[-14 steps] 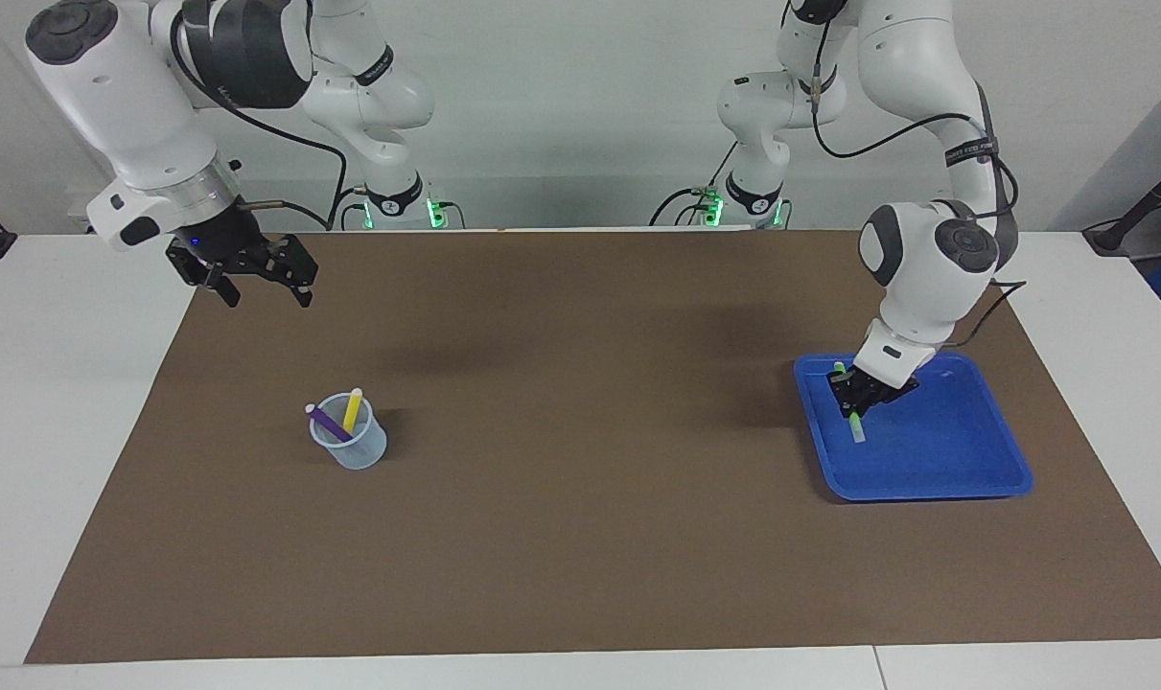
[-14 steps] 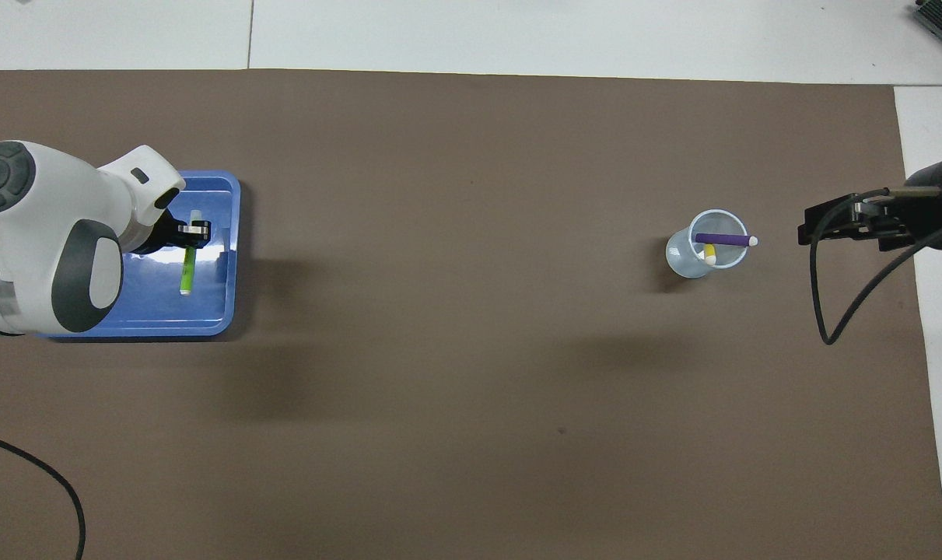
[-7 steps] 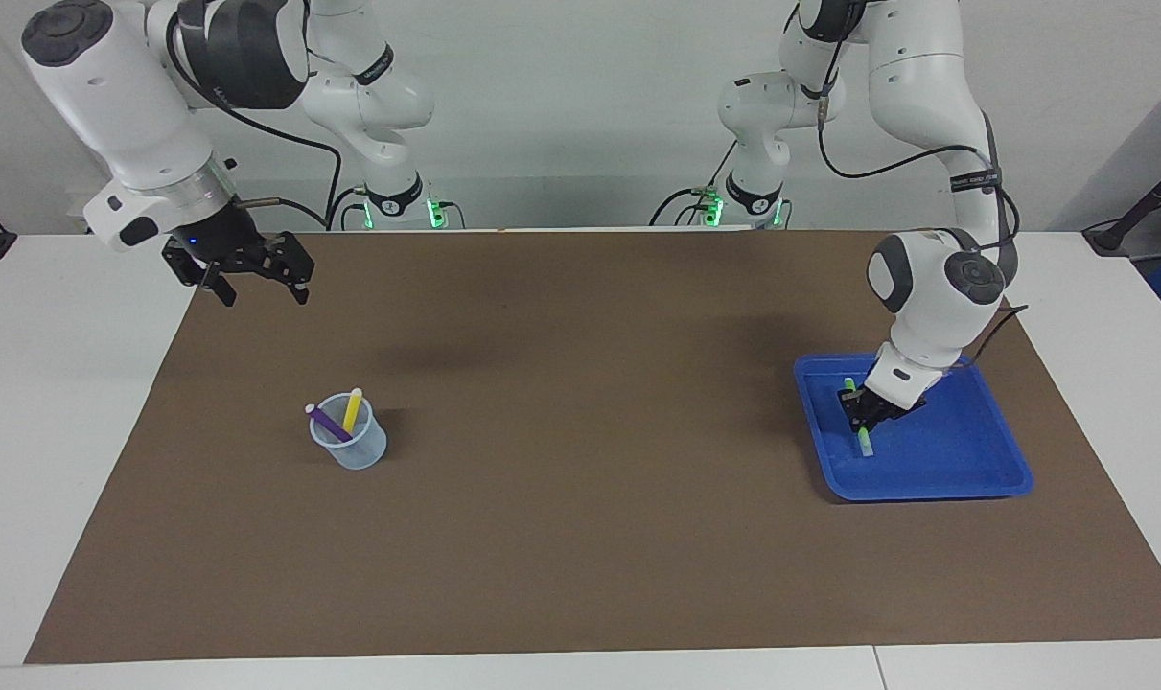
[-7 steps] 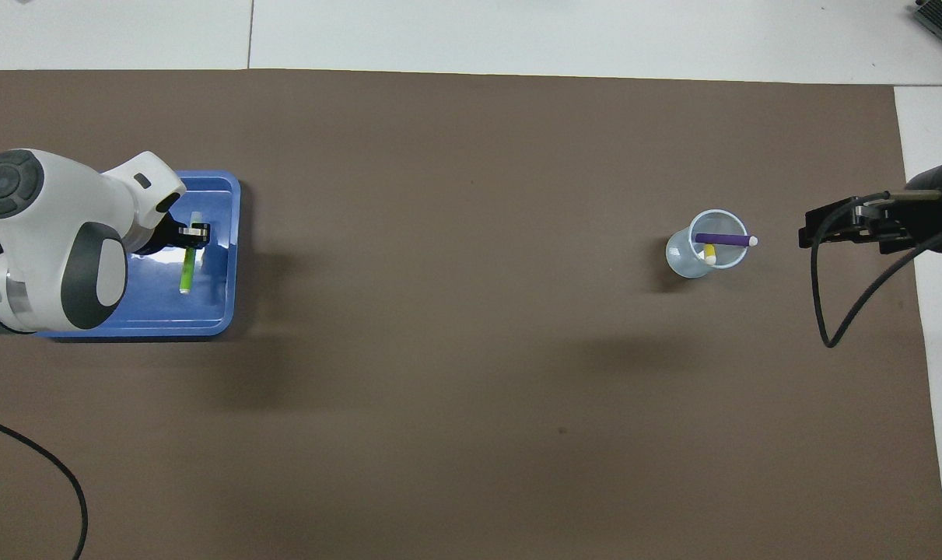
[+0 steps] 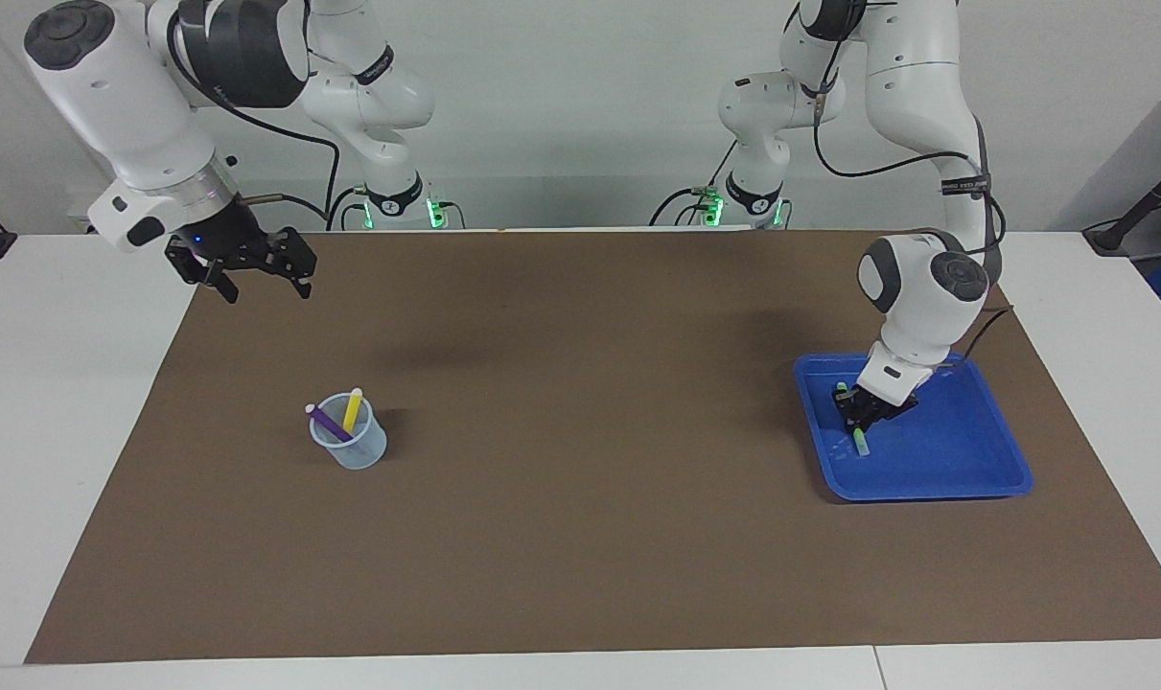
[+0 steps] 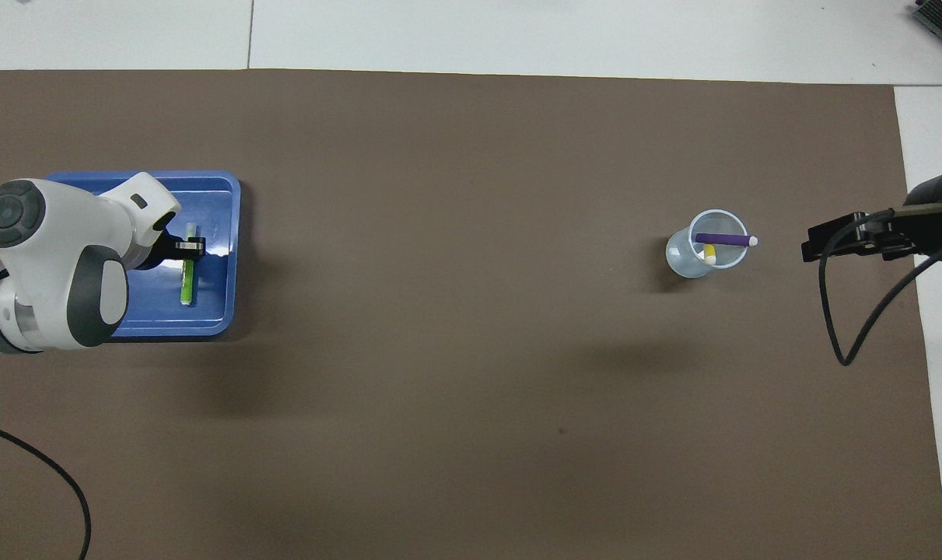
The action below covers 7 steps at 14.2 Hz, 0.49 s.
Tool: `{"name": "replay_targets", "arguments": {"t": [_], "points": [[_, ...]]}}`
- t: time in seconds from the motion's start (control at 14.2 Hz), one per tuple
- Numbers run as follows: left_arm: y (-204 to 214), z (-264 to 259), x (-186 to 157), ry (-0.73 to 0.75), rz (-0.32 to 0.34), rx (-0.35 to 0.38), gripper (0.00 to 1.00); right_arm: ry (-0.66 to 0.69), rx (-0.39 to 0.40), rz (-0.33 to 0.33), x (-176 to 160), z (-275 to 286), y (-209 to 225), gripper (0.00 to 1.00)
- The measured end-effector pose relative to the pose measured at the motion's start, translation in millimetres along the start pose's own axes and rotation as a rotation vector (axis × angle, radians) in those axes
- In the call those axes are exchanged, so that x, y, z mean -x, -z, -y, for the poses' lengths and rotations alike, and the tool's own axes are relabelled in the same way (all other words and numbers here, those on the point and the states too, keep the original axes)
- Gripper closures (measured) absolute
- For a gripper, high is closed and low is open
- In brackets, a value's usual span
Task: Right arm passes pens to left for tray arrangement
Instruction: 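Raise the left gripper from the tray toward the table center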
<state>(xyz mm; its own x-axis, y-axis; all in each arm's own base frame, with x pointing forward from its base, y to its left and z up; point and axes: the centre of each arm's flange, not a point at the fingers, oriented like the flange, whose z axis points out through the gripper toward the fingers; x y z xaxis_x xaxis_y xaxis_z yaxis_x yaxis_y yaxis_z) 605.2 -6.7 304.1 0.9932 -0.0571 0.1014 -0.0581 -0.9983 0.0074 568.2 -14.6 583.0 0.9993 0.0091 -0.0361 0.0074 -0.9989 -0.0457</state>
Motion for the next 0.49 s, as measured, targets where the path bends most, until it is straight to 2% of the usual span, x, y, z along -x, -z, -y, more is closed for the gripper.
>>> {"name": "replay_targets", "arguments": {"t": [0.07,0.14,0.28,0.49], "points": [[0.0,0.0,0.0,0.000,0.000,0.000,0.82,0.000,0.000,0.000,0.2,-0.1,0.2,0.00],[-1.2,-0.1,0.9,0.000,0.003,0.000,0.77,0.000,0.000,0.000,0.4,-0.1,0.2,0.00],[-2.4,0.7,2.0,0.001,0.007,0.000,0.56,0.000,0.000,0.002,0.6,-0.1,-0.1,0.00],[0.0,0.1,1.5,0.000,0.032,0.001,0.54,0.003,0.000,0.004,1.4,1.9,-0.7,0.00]]}}
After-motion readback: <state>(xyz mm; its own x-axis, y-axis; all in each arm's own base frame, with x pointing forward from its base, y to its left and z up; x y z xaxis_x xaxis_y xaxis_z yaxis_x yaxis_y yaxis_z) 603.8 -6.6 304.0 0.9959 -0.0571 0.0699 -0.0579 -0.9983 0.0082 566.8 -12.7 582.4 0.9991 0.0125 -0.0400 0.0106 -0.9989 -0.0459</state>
